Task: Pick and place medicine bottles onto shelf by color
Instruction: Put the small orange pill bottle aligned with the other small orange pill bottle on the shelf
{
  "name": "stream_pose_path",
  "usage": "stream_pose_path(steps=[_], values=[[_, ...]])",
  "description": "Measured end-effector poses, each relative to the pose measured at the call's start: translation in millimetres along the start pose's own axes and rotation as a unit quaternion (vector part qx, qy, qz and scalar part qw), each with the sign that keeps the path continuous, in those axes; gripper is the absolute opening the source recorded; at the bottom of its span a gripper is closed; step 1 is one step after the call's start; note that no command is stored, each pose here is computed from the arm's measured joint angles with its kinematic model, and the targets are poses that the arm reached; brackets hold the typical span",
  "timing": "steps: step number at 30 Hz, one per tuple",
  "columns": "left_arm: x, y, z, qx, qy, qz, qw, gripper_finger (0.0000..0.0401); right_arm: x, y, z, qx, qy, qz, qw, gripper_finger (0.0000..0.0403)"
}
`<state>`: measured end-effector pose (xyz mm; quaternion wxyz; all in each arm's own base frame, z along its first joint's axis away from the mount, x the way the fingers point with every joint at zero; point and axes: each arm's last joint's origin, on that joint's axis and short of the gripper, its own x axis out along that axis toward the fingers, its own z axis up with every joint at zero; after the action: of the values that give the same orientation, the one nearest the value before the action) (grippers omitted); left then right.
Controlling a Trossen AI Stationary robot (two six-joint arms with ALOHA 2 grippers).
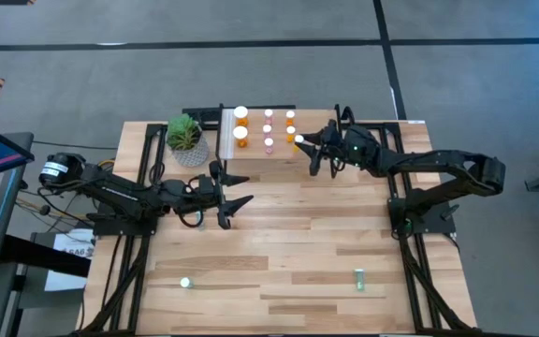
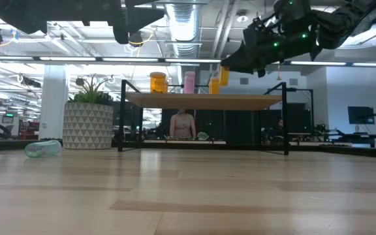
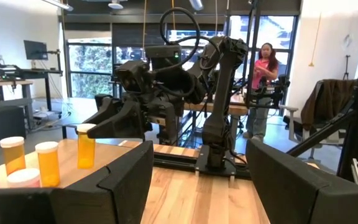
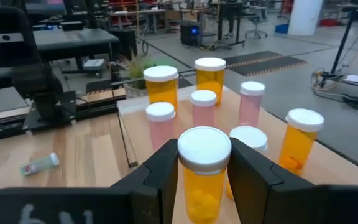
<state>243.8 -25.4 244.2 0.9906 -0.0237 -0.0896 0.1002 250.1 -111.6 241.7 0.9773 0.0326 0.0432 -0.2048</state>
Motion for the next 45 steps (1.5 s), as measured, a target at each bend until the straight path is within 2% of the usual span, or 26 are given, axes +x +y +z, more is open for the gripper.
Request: stream_pose_path(steps=[7, 11, 18, 27, 39, 45], values=[[0.0, 0.1, 0.0, -0.002, 0.000, 0.001, 1.000, 0.0245, 2.8, 3.3, -3.2, -0.001, 0.006, -0.002, 1.000, 0.0141], [0.0, 0.2, 0.1, -0.004, 0.000, 0.002, 1.000, 0.0245, 3.0, 3.8, -3.7, 0.004, 0.006, -0.021, 1.000, 0.0141], [0.0, 0.3, 0.0, -0.005, 0.000, 0.004, 1.000, 0.0245, 11.0, 9.1, -1.0, 0.005, 0.008, -0.014, 1.000, 0.0141], [0.1, 0.3, 0.0, -0.009, 0.000, 0.003, 1.000, 0.0245, 27.4, 9.6, -11.5, 0.004, 0.042, -0.015, 0.999, 0.0141], [0.1, 0.2, -0.8, -0.007, 0.004, 0.003, 1.000, 0.0245, 26.9, 8.9, -11.3, 0.005, 0.047, -0.017, 0.999, 0.0141], [0.1, 0.2, -1.4, -0.007, 0.007, 0.003, 1.000, 0.0245, 26.9, 8.8, -11.3, 0.003, 0.047, -0.018, 0.999, 0.0161]])
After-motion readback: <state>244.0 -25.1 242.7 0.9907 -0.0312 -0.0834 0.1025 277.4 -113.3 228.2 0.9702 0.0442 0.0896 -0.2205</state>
